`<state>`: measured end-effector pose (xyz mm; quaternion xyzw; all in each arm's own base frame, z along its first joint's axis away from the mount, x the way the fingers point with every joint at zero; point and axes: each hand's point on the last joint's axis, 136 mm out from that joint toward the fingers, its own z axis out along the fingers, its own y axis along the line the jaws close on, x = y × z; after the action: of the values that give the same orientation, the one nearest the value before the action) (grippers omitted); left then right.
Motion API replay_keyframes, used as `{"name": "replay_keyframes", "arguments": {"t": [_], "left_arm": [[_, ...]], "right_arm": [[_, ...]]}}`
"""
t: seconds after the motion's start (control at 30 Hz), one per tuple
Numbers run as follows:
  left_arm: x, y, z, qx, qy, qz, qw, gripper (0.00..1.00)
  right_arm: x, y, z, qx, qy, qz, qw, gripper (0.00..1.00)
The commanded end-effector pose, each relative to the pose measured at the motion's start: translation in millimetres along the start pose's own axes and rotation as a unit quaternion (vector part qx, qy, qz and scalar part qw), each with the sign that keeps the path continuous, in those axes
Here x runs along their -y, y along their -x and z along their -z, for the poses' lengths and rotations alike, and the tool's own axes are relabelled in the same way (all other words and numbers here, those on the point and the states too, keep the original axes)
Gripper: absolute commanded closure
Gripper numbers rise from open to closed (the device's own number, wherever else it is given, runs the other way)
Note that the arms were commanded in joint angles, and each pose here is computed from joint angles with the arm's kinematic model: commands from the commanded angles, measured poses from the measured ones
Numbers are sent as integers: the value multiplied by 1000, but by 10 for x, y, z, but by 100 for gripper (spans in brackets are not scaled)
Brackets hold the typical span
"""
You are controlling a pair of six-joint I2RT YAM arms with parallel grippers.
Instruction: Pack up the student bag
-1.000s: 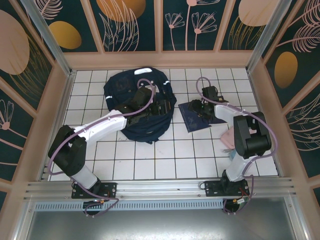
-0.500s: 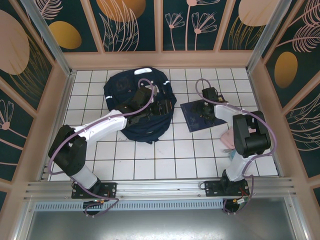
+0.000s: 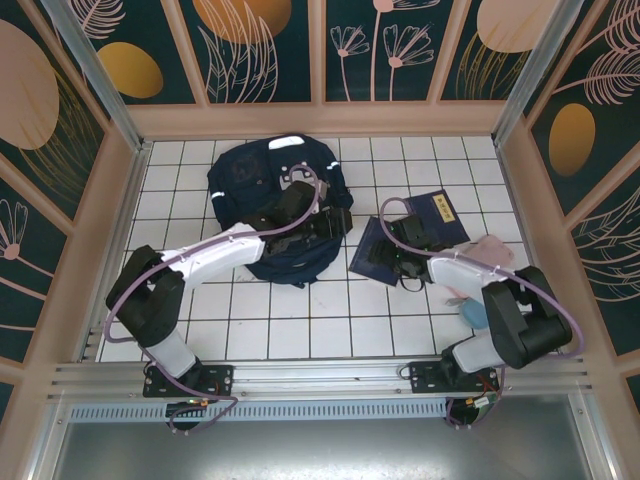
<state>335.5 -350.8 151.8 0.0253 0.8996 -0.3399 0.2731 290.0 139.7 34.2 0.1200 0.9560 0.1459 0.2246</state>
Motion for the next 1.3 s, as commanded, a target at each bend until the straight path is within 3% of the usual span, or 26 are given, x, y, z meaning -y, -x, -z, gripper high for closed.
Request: {"name": "replay_keyframes", "arguments": {"t": [0.0, 0.1, 0.27, 0.43, 0.53, 0.8, 0.9, 1.27], "left_arm": [[164, -84, -143, -16, -11, -2, 1000, 23], [242, -189, -261, -32, -15, -5, 999, 30], [293, -344, -493, -62, -18, -8, 998, 45], [225, -459, -712, -85, 0, -14, 996, 51], [158, -500, -818, -93, 13, -17, 995, 55], [-64, -613, -1050, -113, 54, -26, 992, 60], [-134, -675, -1105, -119, 60, -23, 991, 67], [-342, -866, -1221, -143, 85, -10, 986, 61]], "right_arm": [[240, -339, 111, -66, -46, -19, 997, 22], [118, 6, 258, -21, -23, -20, 999, 23], [300, 298, 201, 1, -29, -69, 997, 36], [352, 314, 98, -2, -20, -78, 997, 43], [351, 271, 26, -18, -16, -77, 997, 52], [502, 207, -67, -27, -49, -82, 995, 66], [487, 192, -95, -34, -42, -79, 995, 71], [526, 106, -156, -50, -22, -81, 995, 74]]}}
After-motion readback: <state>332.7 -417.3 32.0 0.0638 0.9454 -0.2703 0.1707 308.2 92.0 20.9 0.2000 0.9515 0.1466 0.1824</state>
